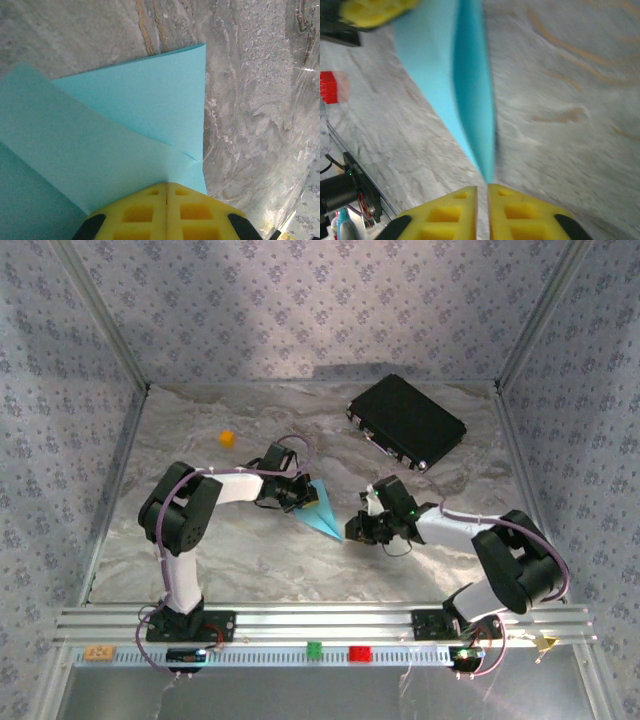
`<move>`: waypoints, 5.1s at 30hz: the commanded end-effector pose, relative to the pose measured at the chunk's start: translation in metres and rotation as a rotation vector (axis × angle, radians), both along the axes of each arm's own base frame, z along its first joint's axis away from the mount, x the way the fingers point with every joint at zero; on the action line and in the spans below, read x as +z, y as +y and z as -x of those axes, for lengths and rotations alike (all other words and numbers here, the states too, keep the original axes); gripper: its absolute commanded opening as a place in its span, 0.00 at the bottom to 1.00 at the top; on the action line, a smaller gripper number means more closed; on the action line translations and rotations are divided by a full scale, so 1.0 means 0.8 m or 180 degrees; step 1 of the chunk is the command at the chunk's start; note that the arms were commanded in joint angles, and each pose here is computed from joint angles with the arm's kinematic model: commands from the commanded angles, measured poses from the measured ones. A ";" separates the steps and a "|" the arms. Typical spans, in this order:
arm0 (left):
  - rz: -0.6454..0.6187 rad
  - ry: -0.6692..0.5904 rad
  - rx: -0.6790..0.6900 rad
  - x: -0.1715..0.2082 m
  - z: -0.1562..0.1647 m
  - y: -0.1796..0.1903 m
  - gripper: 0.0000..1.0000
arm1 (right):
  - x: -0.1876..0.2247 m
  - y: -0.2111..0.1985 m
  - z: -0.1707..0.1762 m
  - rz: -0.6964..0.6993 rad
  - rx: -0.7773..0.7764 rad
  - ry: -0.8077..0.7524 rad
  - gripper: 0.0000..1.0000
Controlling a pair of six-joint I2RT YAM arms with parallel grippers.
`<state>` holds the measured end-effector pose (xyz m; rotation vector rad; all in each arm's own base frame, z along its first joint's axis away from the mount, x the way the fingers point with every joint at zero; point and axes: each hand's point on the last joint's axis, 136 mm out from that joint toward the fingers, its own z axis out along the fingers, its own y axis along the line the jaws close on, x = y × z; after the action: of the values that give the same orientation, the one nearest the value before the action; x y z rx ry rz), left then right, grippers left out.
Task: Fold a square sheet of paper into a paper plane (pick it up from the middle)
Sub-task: Fourth fold the wing at the center of the table.
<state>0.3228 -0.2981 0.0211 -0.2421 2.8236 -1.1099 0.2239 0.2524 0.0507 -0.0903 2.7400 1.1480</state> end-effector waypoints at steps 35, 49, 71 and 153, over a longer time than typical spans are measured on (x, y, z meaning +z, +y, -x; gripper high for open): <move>-0.0191 0.0132 -0.0026 -0.022 0.015 0.012 0.00 | -0.056 0.056 -0.012 0.0118 0.0470 0.0277 0.03; -0.0221 0.0159 -0.0004 -0.028 0.016 0.015 0.00 | -0.060 0.032 0.013 0.0085 0.0343 0.0341 0.05; -0.0197 0.0169 0.0008 -0.030 0.015 0.016 0.00 | -0.039 -0.007 0.044 0.0147 0.0187 0.0254 0.07; -0.0266 0.0002 0.0197 -0.022 -0.034 0.049 0.00 | -0.095 0.008 -0.008 0.0516 -0.0155 0.0582 0.00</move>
<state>0.3297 -0.2883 0.0206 -0.2421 2.8370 -1.1481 0.2652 0.2916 0.0186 -0.0470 2.7627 1.1687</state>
